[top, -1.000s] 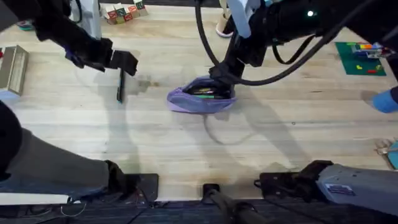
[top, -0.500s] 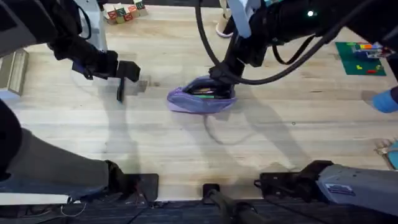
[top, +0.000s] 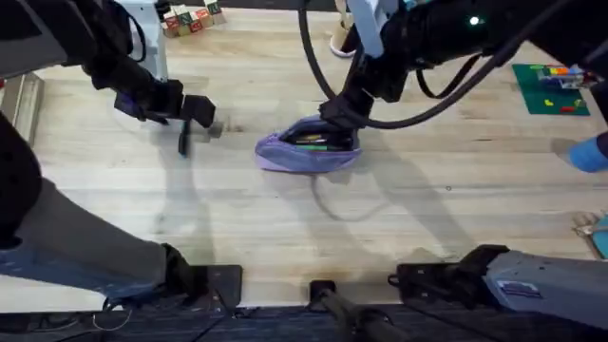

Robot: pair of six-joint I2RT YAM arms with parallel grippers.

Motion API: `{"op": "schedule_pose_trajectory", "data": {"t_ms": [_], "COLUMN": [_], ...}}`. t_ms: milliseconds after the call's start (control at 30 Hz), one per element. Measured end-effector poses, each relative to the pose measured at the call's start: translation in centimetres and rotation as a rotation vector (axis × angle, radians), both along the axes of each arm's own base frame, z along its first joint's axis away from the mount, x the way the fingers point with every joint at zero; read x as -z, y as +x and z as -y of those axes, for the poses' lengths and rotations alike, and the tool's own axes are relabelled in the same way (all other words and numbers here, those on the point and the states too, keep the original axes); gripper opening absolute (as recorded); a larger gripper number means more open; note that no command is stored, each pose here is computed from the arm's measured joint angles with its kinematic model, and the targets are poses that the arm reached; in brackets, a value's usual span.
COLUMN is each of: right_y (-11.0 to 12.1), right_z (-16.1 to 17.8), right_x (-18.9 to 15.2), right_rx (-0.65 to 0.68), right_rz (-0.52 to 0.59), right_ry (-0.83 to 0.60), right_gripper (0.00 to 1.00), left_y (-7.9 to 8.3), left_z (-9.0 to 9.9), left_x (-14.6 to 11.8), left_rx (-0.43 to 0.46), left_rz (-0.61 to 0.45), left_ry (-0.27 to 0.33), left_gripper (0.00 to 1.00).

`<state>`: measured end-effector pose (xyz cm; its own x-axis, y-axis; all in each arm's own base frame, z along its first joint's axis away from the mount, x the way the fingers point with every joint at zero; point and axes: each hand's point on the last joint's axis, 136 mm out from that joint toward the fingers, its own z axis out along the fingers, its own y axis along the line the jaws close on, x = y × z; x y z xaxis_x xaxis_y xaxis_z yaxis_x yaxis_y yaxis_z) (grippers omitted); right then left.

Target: Unzip the bag, pick up the pens from the table one at a time and place them inside, then zip the bag closed.

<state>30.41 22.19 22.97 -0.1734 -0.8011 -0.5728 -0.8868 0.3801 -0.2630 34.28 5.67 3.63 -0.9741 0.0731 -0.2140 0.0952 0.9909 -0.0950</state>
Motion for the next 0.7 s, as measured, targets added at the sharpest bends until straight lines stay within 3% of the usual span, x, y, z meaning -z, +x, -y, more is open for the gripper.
{"op": "schedule_pose_trajectory", "data": {"t_ms": [367,700], "right_y": [0.00,0.01], "right_z": [0.00,0.00], "right_x": [0.00,-0.01], "right_rx": [0.000,0.000], "right_rz": [0.000,0.000], "right_ry": [0.000,0.000], "right_gripper": [0.996,0.996], "left_y": [-0.05,-0.04], "left_z": [-0.10,0.14], "left_x": [0.05,0.28], "left_rx": [0.002,0.015], "left_rz": [-0.009,-0.027], "left_ry": [0.014,0.075], "left_gripper": [0.995,0.995]}}
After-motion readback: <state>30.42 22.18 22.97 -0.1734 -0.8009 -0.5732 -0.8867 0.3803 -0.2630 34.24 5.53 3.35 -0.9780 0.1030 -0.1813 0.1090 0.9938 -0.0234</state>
